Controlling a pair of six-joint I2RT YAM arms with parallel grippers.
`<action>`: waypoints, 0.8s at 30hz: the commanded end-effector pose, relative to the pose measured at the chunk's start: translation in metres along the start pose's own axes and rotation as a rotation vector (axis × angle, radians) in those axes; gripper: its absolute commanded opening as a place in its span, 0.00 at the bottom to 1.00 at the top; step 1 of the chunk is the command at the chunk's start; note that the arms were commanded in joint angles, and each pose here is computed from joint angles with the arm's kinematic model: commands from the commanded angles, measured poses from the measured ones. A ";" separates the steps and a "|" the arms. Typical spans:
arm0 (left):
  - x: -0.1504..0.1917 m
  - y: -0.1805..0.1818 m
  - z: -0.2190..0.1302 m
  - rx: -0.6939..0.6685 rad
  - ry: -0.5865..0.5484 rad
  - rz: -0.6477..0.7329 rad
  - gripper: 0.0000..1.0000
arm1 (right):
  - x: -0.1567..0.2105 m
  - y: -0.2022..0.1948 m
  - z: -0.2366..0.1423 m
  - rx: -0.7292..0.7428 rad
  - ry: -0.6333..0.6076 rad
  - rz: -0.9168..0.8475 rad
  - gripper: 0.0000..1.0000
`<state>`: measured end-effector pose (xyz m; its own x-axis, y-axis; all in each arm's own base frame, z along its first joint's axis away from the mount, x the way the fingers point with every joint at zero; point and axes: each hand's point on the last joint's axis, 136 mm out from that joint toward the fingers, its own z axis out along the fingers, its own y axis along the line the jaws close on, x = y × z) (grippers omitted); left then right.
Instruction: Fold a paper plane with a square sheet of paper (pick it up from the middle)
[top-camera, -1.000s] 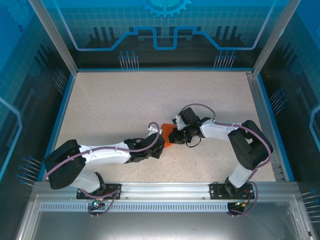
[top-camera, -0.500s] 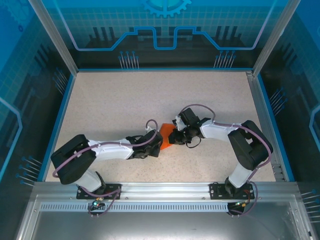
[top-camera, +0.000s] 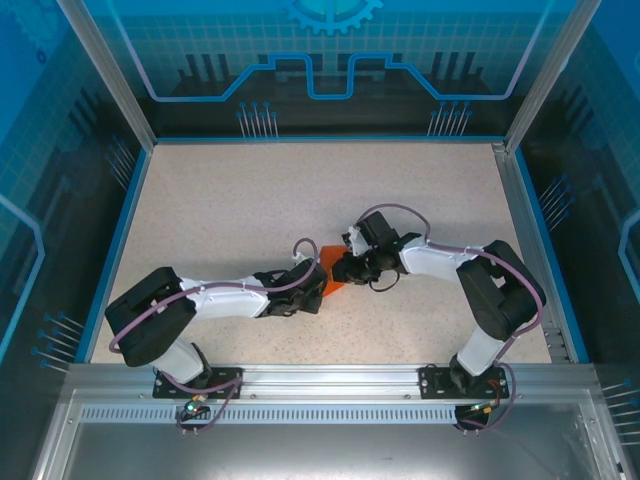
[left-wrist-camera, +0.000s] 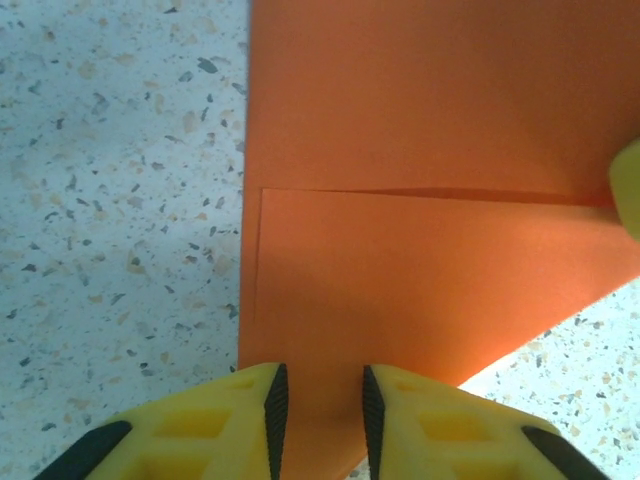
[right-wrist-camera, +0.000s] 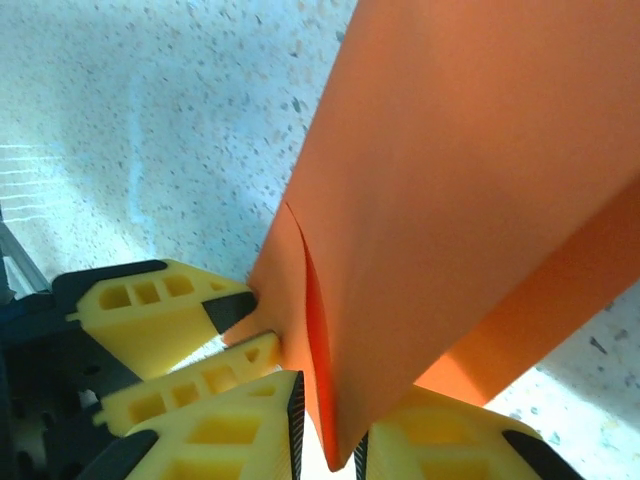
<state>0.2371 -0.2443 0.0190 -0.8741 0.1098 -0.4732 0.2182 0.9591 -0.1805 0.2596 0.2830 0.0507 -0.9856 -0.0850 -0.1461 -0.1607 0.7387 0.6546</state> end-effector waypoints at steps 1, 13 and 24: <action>-0.006 -0.006 -0.008 0.041 -0.028 0.018 0.36 | -0.002 0.010 0.004 -0.021 0.014 -0.006 0.20; -0.008 -0.020 -0.014 0.109 -0.060 0.180 0.52 | -0.005 0.013 0.001 -0.025 0.012 -0.003 0.18; -0.006 -0.007 -0.014 -0.003 -0.067 0.232 0.51 | -0.007 0.014 0.000 -0.020 0.010 -0.004 0.18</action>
<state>0.2326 -0.2587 0.0357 -0.7816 0.2842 -0.5553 0.4155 0.9012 -0.1236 0.2672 0.2880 0.0565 -0.9843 -0.0804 -0.1573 -0.1653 0.7334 0.6594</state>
